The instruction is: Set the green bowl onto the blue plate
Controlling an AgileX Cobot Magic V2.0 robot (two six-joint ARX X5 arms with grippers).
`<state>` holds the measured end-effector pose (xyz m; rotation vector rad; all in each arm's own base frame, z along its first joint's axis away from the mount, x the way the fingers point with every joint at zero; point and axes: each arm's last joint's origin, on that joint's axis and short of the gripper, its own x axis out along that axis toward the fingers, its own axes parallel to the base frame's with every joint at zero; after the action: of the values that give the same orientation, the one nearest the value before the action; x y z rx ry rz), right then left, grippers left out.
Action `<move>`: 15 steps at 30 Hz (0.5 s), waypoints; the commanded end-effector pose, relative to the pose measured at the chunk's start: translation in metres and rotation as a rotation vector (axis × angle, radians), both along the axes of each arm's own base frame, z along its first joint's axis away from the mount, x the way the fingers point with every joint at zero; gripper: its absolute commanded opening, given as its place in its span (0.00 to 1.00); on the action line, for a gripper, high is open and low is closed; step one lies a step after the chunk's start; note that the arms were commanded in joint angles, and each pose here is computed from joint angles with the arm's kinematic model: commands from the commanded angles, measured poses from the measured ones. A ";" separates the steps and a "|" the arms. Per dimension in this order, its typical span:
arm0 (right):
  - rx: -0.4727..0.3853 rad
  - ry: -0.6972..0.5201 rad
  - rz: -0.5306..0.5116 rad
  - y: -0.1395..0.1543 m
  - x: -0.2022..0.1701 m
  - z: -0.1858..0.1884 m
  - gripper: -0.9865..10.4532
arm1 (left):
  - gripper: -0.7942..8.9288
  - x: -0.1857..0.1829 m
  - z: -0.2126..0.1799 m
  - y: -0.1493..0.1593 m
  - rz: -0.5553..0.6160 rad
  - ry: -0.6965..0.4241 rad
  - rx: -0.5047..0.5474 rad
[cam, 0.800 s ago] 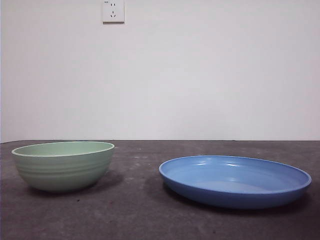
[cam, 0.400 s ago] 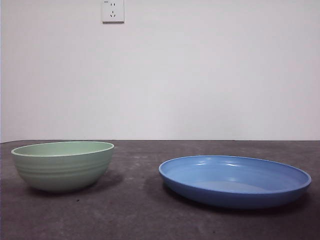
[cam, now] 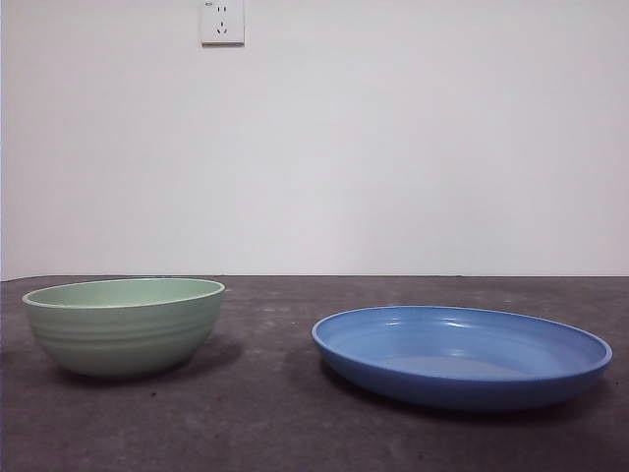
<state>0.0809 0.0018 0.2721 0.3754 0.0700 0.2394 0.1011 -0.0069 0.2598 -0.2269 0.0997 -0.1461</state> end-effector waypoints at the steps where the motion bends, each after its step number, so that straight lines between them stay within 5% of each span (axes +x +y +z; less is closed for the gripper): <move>1: 0.016 0.013 0.071 0.002 0.001 0.019 0.09 | 0.10 0.004 0.024 -0.003 -0.060 0.011 -0.010; 7: 0.020 0.076 0.216 0.006 0.004 0.051 0.09 | 0.10 0.018 0.061 -0.013 -0.250 0.091 -0.025; 15: -0.078 0.085 0.355 0.015 0.003 0.083 0.09 | 0.10 0.033 0.092 -0.032 -0.489 0.199 -0.004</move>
<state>0.0849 0.0157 0.3483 0.3478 0.2530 0.5448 0.1345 -0.0367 0.3433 -0.2476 0.3742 -0.5766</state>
